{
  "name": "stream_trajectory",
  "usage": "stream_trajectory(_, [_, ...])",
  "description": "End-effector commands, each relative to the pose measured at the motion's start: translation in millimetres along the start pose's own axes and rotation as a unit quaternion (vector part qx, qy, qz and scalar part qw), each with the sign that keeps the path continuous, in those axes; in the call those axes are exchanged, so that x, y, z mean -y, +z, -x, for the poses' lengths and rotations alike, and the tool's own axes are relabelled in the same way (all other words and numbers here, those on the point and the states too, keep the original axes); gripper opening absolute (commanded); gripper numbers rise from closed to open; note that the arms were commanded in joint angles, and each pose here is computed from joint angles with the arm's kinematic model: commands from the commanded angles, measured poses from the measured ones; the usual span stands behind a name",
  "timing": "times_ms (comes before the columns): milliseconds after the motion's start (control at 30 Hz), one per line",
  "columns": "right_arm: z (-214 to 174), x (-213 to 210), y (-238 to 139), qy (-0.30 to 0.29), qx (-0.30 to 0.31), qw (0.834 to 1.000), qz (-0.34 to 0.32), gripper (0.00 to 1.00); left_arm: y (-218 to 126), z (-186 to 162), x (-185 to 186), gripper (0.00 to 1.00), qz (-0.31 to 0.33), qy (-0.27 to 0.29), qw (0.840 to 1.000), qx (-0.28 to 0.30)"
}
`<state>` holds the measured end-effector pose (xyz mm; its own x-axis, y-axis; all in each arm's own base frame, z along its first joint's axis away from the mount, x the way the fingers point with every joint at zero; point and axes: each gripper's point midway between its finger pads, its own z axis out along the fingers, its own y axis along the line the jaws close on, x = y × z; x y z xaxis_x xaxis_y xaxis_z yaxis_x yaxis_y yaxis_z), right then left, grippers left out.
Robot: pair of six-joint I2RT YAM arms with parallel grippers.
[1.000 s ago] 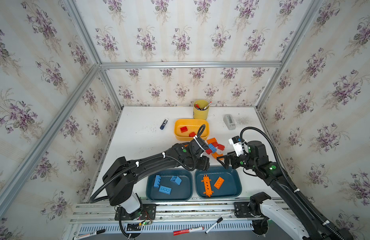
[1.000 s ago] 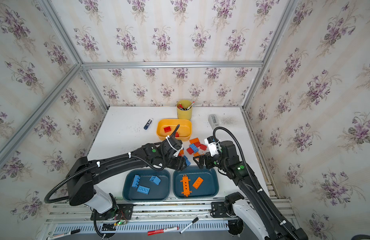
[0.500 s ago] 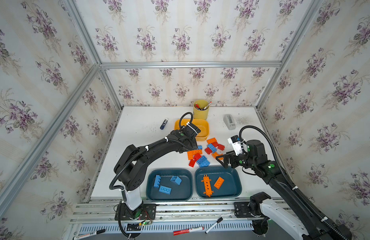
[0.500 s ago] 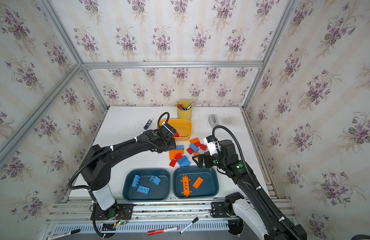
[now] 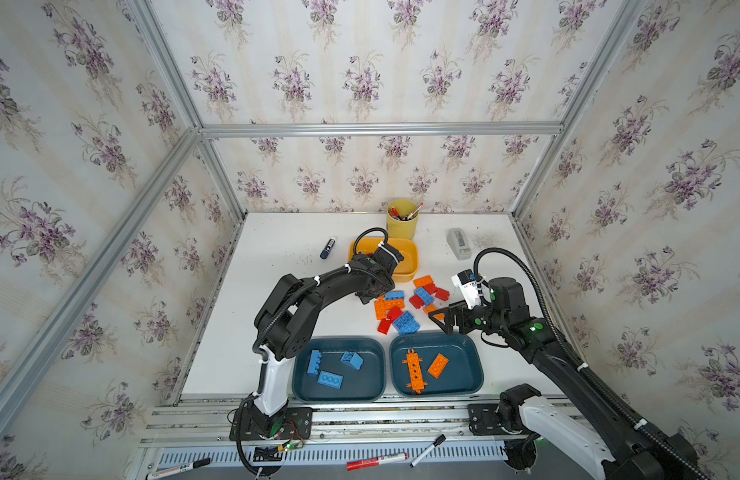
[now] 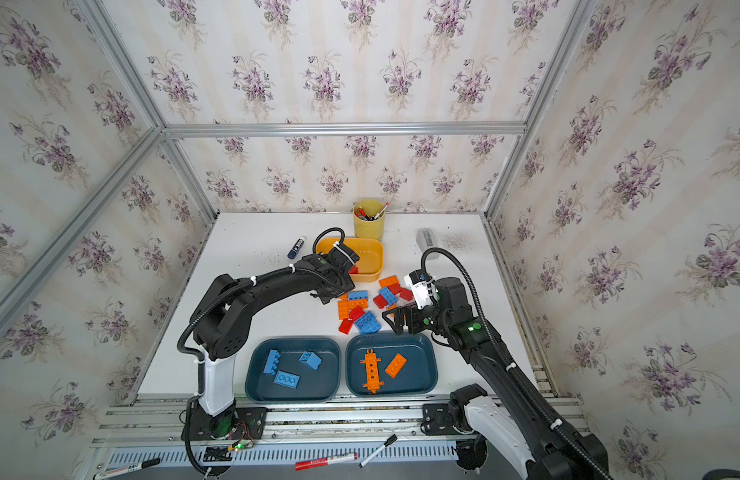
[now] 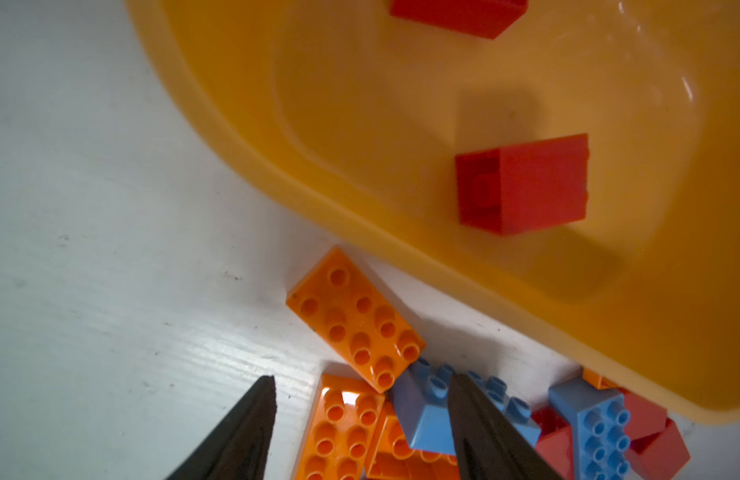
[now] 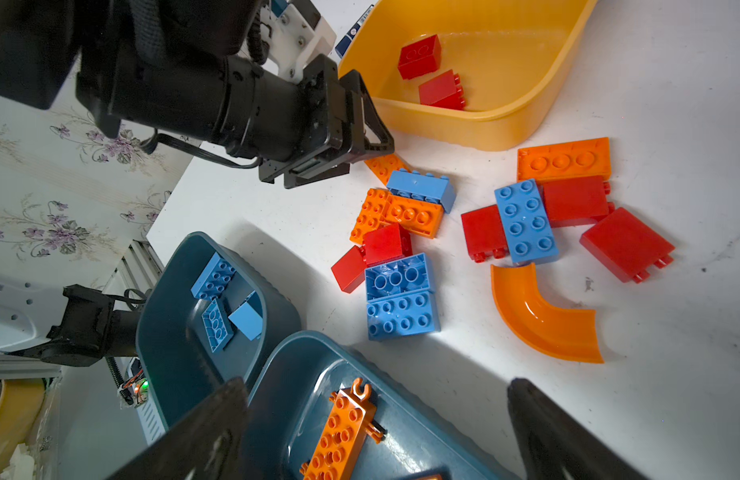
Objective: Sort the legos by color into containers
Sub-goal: 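Lower the left gripper onto an orange 2x2 brick beside the yellow tray and close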
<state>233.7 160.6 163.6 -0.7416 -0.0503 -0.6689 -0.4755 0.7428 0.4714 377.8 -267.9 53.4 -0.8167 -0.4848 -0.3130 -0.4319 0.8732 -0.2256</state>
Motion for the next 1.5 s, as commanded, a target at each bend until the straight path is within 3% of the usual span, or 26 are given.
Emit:
stream_trajectory(0, [9,-6,0,-0.014,0.014,1.000,0.016,1.00,5,4,-6,0.68,0.026,-0.022,0.999,0.006])
stream_trajectory(500, [6,-6,3,-0.018,0.009,1.000,0.020,1.00,28,3,-21,0.62,0.089,-0.057,0.994,0.002])
stream_trajectory(667, [7,-6,5,-0.016,0.008,1.000,0.024,1.00,31,-7,-26,0.56,0.103,-0.053,0.993,-0.015])
stream_trajectory(933, [7,-5,5,-0.016,0.008,1.000,0.022,1.00,22,-18,-29,0.56,0.125,-0.025,0.991,-0.034])
stream_trajectory(1267, [6,-5,3,-0.019,0.009,1.000,0.019,1.00,24,-14,-30,0.24,0.130,-0.011,0.991,-0.030])
stream_trajectory(1467, [6,-5,2,-0.019,0.011,1.000,0.018,1.00,-10,10,-25,0.21,0.112,0.020,0.993,0.014])
